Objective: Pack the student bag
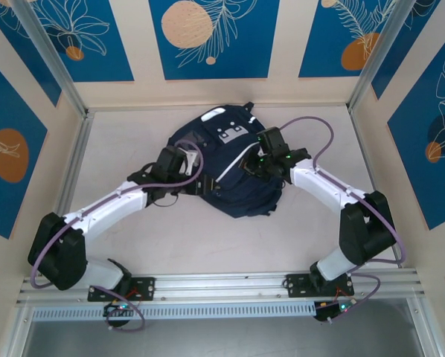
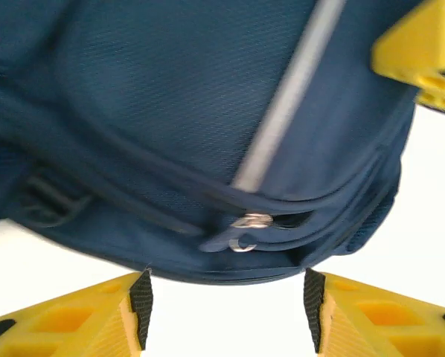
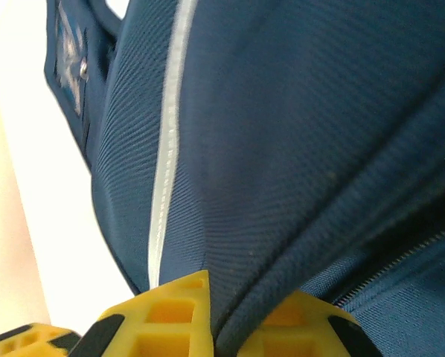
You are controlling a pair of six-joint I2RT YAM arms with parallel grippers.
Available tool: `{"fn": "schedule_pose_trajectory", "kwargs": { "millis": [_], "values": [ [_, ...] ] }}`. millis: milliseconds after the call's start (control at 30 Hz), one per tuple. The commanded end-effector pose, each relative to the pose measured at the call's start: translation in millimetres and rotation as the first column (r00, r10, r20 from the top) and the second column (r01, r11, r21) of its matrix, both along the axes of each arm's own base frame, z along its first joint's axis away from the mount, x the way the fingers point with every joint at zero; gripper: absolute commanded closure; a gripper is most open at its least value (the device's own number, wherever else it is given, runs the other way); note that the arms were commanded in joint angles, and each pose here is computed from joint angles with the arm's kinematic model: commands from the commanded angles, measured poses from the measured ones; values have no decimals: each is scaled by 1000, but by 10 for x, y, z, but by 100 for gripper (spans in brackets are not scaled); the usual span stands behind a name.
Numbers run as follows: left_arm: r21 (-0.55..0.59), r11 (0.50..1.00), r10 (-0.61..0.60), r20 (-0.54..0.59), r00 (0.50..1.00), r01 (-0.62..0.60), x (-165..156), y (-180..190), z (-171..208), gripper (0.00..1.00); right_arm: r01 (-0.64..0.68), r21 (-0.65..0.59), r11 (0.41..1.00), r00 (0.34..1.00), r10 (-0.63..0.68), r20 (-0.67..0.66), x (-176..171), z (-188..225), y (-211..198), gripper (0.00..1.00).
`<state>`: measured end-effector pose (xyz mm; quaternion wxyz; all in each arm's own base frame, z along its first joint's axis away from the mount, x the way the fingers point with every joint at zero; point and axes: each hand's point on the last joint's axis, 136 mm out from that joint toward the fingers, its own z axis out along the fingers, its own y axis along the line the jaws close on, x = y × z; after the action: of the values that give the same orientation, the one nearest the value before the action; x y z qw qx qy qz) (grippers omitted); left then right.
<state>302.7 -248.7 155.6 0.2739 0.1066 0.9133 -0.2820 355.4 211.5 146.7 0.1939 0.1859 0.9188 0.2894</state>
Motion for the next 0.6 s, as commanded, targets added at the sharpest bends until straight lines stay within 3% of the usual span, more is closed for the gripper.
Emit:
{"fn": "schedule_pose_trajectory", "kwargs": {
  "millis": [0, 67, 200, 267, 433, 567],
  "values": [
    [-18, 993, 119, -50, 992, -120, 172, 141, 57, 37, 57, -91, 994, 995, -50, 86, 215, 90, -393, 96],
    [-41, 989, 137, -70, 988, -140, 246, 139, 66, 34, 70, -116, 991, 995, -60, 83, 255, 90, -541, 88],
    [-38, 980, 189, -98, 977, -194, 374, 200, 51, 29, 71, -176, 982, 994, -55, 94, 134, 177, -721, 53],
    [-35, 973, 225, -115, 968, -230, 439, 264, 25, 27, 71, -231, 970, 994, -49, 99, 6, 232, -782, 45],
    [-15, 953, 297, -134, 945, -302, 523, 419, -29, 23, 50, -395, 917, 996, -15, 91, -387, 249, -691, 41],
    [10, 928, 369, -150, 917, -372, 534, 589, -93, 20, 2, -474, 881, 997, 33, 65, -698, 107, -315, 47]
  ]
}}
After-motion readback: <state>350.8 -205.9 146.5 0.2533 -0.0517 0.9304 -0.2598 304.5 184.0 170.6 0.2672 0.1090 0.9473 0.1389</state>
